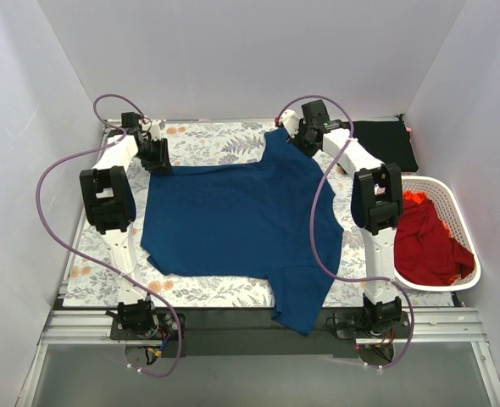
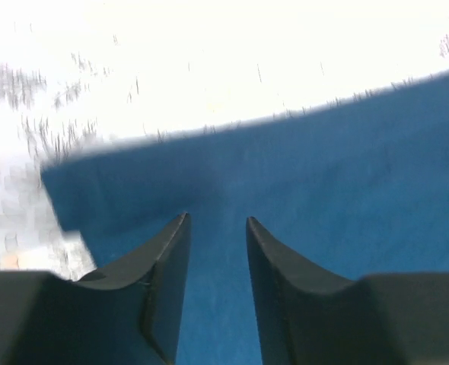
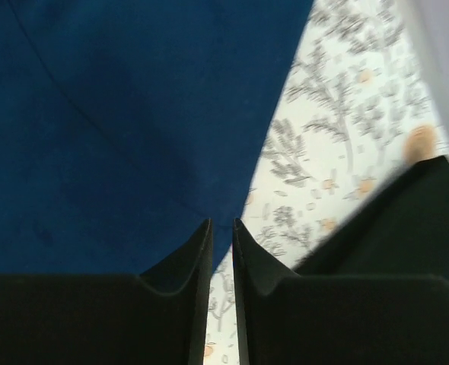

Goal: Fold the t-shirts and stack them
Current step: Flatten the tshirt out

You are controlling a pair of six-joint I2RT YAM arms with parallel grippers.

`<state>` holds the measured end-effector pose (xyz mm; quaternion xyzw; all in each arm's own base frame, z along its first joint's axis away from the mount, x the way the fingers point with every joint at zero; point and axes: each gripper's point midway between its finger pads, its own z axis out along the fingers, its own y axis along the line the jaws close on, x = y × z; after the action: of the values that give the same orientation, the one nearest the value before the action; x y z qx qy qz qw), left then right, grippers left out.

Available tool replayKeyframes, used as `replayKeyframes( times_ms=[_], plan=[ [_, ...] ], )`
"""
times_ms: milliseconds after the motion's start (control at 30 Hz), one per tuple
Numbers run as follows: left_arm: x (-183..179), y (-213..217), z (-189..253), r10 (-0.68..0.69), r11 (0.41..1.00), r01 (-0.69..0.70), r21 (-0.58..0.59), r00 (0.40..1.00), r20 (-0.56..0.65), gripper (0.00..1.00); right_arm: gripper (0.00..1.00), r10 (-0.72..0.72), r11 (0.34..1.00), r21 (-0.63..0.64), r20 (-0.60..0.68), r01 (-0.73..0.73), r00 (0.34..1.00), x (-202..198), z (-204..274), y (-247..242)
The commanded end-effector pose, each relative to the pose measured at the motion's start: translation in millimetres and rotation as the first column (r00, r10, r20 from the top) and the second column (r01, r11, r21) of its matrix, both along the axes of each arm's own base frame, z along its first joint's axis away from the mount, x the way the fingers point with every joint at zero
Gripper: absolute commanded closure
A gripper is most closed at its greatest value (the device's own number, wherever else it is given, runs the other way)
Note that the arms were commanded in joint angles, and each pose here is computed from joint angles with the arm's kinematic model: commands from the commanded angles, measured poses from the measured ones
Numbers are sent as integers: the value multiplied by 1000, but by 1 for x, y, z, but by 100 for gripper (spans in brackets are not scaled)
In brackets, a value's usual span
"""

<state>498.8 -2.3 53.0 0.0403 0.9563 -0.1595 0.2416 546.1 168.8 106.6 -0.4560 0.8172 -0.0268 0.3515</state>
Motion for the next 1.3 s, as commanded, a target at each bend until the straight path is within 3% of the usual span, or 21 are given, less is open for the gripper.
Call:
replayKeyframes(
  times_ms=[0, 200, 367, 467, 633, 767, 967, 1267],
  plan=[
    [22, 2, 13, 19, 1000, -19, 12, 999, 33, 67, 79, -33, 999, 20, -82, 34, 996, -13, -15, -3],
    [56, 9, 1, 54, 998, -55, 25, 997, 53, 71, 79, -89, 996, -41, -109, 85, 990, -6, -41, -24],
    [80, 10, 37, 94, 995, -95, -1, 979, 181, 66, 79, -113, 991, -92, -124, 102, 986, -5, -57, -37],
    [68, 5, 51, 27, 999, -30, 11, 981, 193, 66, 80, -112, 992, -74, -111, 105, 987, -4, -46, -36],
    [35, 23, 40, -22, 990, 7, 139, 995, 102, 56, 79, -99, 995, -30, -104, 97, 990, -9, -26, -30],
    [18, 26, 39, -41, 985, 32, 169, 998, 49, 56, 79, -90, 996, -17, -106, 89, 990, -16, -12, -29],
    [3, 15, 29, -82, 981, 83, 173, 997, -13, 69, 84, 46, 994, 102, -215, -25, 975, -64, 12, 14],
    [17, 8, 10, -58, 977, 63, 206, 998, -30, 70, 88, 419, 901, 245, -286, -357, 861, -171, 17, 161]
  ],
)
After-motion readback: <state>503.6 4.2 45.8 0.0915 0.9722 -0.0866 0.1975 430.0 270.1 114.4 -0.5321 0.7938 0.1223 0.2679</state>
